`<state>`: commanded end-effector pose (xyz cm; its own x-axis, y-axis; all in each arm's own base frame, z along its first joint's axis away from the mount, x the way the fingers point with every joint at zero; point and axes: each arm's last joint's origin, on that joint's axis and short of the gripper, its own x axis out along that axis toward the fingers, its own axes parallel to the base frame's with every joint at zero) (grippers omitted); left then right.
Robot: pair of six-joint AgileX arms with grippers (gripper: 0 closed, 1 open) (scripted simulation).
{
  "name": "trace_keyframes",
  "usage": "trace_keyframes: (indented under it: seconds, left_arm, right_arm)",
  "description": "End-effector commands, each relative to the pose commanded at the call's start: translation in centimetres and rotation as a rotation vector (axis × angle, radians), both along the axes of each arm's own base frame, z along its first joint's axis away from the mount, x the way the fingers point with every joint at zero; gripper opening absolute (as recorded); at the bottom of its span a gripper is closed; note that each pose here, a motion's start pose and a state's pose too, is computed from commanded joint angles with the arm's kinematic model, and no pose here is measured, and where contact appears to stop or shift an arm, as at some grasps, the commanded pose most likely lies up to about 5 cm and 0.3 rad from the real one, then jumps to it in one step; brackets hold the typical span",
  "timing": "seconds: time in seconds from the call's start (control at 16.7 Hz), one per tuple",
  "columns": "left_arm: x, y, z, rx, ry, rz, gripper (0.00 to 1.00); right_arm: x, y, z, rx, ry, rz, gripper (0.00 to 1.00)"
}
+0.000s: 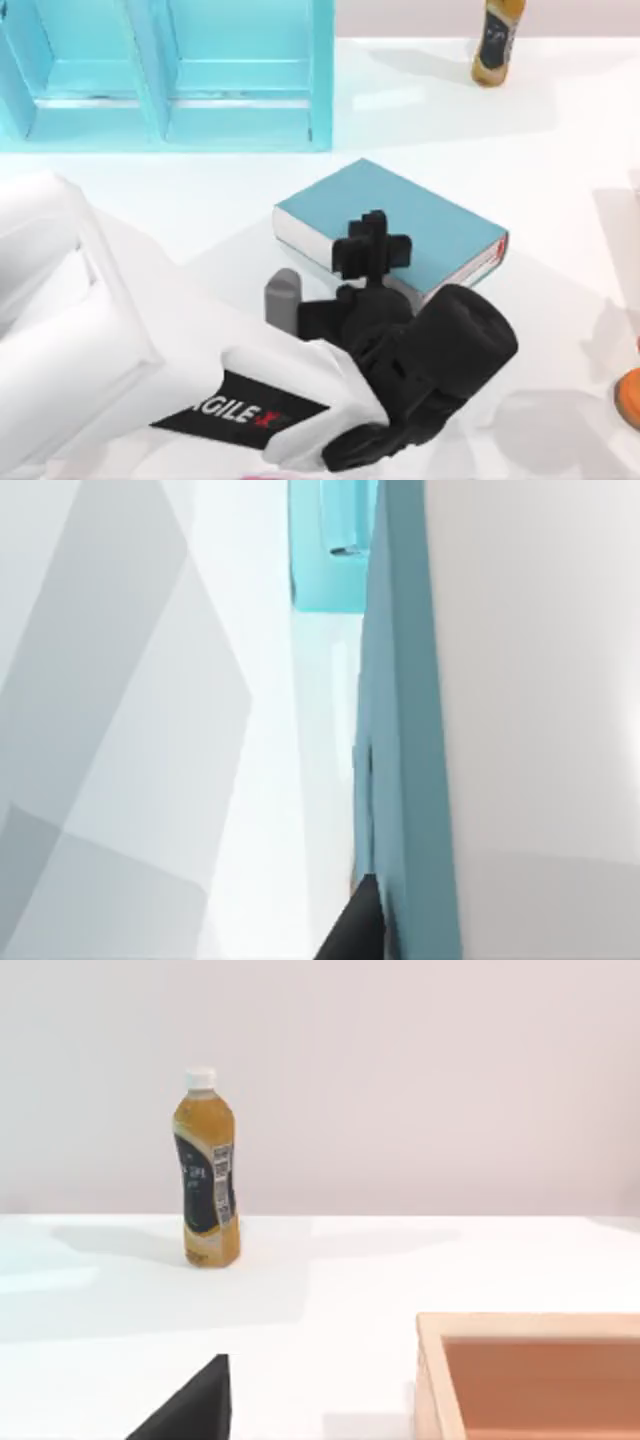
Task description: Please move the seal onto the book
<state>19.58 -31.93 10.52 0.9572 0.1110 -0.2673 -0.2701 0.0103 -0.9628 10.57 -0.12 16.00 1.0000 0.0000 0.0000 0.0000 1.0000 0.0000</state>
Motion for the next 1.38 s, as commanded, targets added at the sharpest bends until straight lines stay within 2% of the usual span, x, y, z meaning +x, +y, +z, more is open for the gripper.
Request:
trace_keyframes:
  seconds: [0.3, 1.08, 1.38]
  left_arm:
    - [0.00, 0.05, -0.45, 0.002, 0.001, 0.000, 0.00]
    - [0.00, 0.05, -0.45, 0.002, 0.001, 0.000, 0.98]
    - [0.00, 0.05, -0.45, 0.002, 0.001, 0.000, 1.00]
  right_arm:
    - [0.00, 0.00, 0.00, 0.000, 0.000, 0.000, 1.00]
    - [0.00, 0.00, 0.00, 0.000, 0.000, 0.000, 1.00]
    - [0.00, 0.00, 0.00, 0.000, 0.000, 0.000, 1.00]
